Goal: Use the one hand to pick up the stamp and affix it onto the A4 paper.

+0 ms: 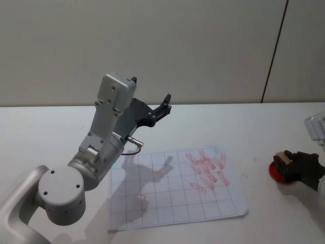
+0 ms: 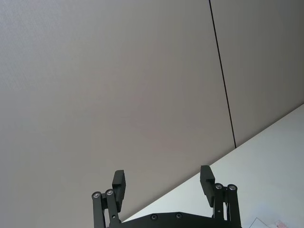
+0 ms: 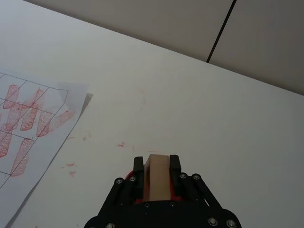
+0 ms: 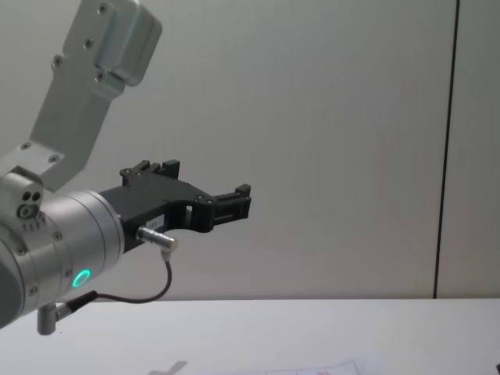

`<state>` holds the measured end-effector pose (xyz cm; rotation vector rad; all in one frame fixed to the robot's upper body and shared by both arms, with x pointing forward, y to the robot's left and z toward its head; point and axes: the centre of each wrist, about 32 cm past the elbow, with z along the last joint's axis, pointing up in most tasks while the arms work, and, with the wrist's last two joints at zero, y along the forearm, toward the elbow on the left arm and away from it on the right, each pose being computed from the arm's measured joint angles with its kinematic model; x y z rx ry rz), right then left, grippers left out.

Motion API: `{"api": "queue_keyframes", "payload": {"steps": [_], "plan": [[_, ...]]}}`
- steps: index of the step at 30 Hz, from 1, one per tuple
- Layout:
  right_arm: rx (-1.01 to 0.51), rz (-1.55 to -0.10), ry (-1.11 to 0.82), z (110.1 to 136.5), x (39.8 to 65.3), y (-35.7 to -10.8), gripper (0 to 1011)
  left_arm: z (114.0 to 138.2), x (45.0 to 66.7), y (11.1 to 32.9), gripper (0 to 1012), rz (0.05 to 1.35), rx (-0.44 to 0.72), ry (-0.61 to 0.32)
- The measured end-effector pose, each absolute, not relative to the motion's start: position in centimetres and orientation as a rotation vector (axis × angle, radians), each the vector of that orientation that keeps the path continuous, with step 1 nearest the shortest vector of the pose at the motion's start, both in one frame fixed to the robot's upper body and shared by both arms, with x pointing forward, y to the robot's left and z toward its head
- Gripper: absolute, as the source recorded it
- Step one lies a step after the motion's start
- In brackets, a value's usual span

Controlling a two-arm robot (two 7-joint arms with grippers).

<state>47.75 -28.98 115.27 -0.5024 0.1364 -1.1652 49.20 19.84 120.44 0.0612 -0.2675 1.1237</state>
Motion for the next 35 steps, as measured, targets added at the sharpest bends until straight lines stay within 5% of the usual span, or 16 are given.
{"api": "queue_keyframes", "payload": {"steps": [23, 35], "plan": [[-0.372, -1.188, 0.037, 116.5, 46.4, -29.7, 991, 120.4, 49.2, 19.8, 1001, 1.124, 0.061, -0.268], [-0.252, -1.212, -0.087, 117.5, 45.6, -30.9, 1001, 120.4, 49.2, 19.8, 1001, 1.124, 0.061, -0.268]]}}
